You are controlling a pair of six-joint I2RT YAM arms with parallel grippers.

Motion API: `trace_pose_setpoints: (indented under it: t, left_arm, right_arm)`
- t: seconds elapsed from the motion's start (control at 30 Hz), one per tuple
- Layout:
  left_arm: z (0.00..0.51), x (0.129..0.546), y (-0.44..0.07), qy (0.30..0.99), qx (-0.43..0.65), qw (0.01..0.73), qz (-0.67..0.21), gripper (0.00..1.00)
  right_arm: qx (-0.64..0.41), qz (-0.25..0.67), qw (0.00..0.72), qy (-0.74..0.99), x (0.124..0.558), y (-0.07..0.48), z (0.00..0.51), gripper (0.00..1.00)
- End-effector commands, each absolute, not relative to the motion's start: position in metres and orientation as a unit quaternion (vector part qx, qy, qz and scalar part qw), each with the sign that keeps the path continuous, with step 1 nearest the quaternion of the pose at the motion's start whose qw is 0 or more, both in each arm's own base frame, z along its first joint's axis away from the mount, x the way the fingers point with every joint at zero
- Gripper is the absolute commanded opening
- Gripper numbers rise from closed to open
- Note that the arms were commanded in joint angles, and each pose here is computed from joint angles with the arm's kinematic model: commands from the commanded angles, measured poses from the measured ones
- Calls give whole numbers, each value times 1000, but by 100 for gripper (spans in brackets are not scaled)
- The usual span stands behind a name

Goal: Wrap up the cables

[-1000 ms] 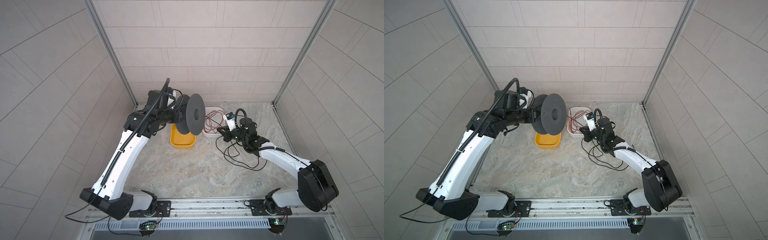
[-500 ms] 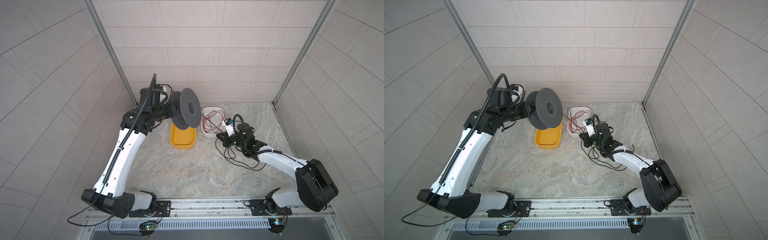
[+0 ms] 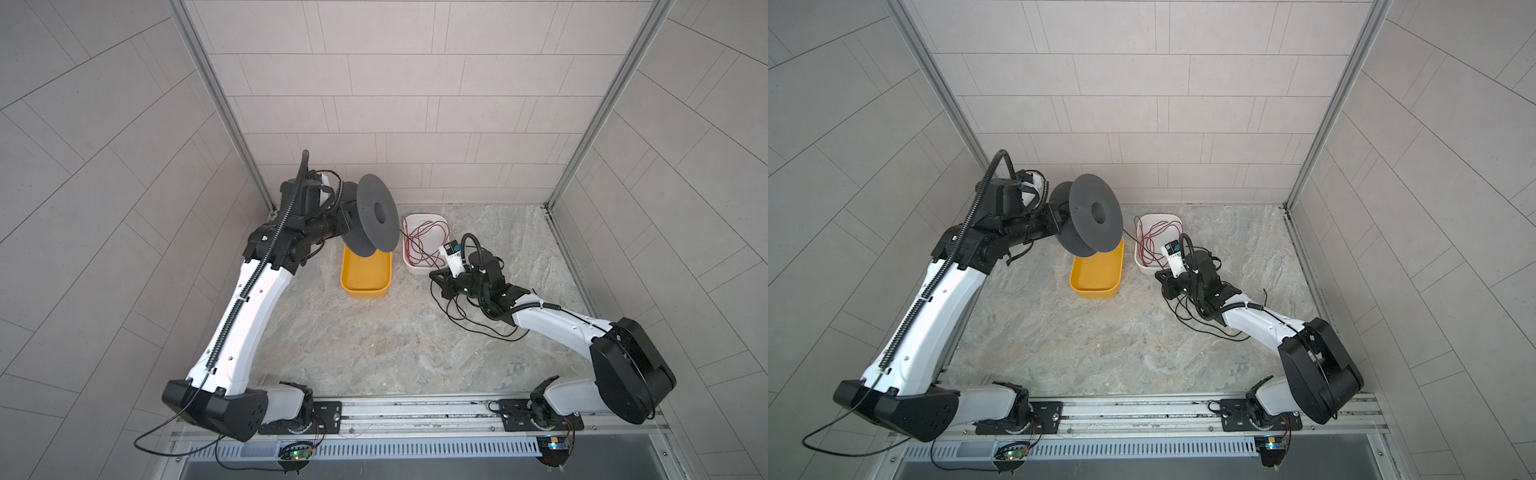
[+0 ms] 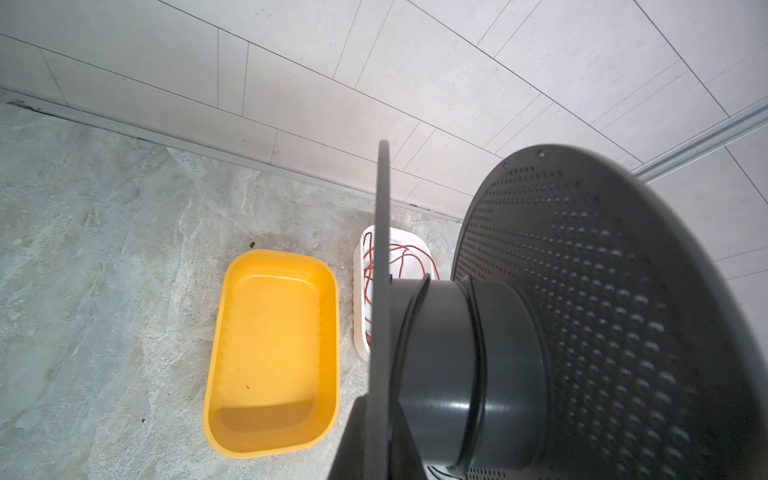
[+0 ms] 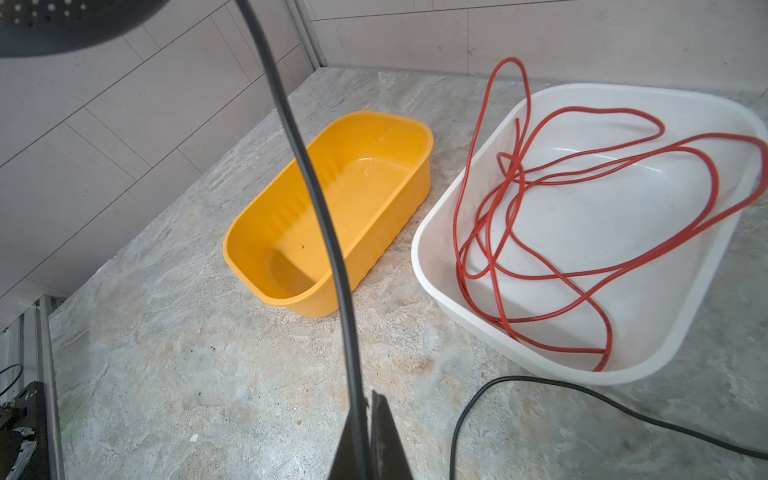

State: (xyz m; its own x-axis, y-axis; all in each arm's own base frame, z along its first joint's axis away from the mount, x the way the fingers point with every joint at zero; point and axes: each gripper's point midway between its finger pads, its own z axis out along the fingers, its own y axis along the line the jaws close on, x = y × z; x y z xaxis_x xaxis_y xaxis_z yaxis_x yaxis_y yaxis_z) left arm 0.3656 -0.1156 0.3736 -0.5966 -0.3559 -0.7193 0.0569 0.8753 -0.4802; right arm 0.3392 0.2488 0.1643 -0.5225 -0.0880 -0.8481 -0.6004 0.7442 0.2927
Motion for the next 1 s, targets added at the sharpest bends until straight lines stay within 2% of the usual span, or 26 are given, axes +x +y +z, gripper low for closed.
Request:
trace_pose_setpoints:
  t: [0.0, 0.67, 0.97]
  left_arm:
    - [413, 371, -102, 816, -119, 511, -243, 0]
    - [364, 389, -80, 812, -181, 524, -183, 0]
    - [349, 389, -82, 812, -183, 531, -160, 0]
  right_arm:
    - [-218, 273, 448, 823, 331, 254, 170, 0]
    - [-340, 240, 429, 802, 267, 311, 180, 0]
    - [-379, 246, 450, 770, 250, 323, 218, 0]
